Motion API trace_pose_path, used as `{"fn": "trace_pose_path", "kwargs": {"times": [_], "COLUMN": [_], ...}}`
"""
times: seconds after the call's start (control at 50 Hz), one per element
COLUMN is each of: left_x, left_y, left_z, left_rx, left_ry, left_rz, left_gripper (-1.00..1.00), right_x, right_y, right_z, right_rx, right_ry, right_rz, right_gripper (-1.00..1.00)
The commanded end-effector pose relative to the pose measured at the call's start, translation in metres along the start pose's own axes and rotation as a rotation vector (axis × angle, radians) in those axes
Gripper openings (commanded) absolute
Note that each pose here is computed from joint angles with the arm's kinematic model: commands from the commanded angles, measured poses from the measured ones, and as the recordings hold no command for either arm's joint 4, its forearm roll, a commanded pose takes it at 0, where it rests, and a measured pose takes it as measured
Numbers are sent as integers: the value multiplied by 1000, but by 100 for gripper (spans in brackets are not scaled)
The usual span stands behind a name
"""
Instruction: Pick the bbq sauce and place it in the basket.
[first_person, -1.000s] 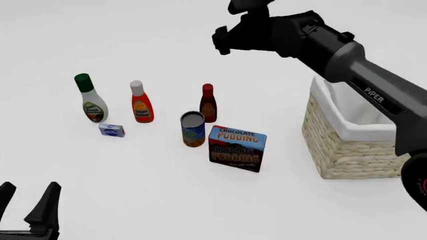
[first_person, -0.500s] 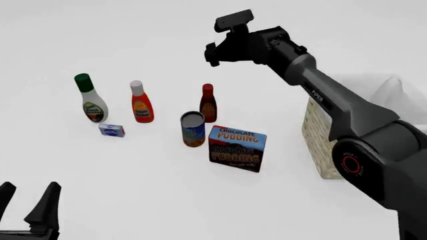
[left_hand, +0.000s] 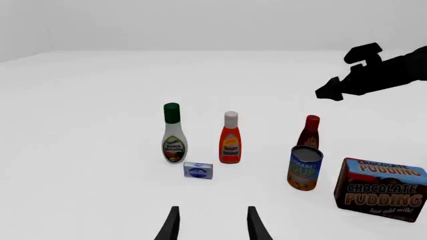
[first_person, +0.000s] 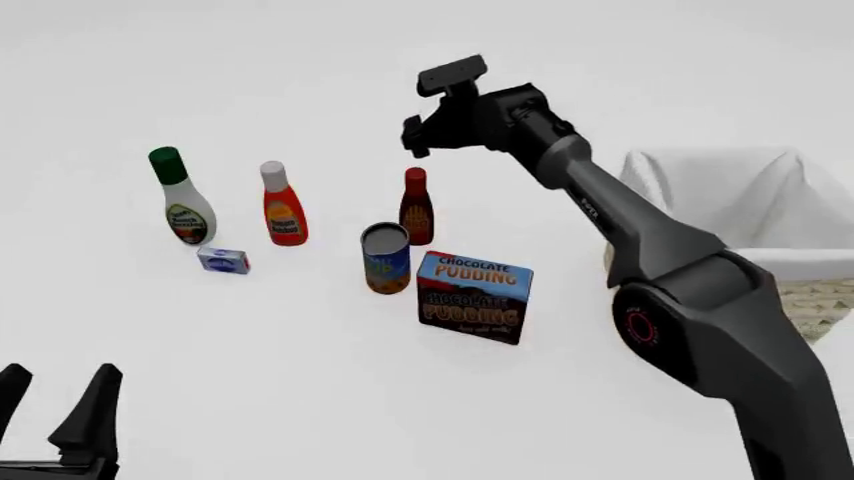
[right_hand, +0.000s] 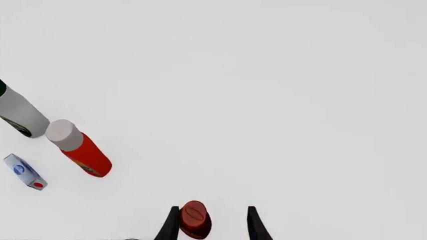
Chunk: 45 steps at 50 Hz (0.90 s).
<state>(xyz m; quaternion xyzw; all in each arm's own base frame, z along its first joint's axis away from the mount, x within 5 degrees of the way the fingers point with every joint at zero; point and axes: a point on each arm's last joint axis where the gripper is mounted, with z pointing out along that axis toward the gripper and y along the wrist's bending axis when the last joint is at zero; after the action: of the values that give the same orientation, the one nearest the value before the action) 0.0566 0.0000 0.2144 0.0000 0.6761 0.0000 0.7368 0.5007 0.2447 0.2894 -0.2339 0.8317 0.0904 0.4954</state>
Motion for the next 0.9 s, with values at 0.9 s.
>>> {"fn": "trace_pose_path", "kwargs": {"times": [0.9], "left_x": [0], "left_y": [0], "left_z": [0], "left_rx": [0], "left_ry": [0], "left_rz": [0], "left_gripper": [100], "right_x": [47], "right_y": [27], "right_z": [58], "right_rx": [-41], "right_ry": [98], "right_rz": [-11], "right_gripper": [100]}}
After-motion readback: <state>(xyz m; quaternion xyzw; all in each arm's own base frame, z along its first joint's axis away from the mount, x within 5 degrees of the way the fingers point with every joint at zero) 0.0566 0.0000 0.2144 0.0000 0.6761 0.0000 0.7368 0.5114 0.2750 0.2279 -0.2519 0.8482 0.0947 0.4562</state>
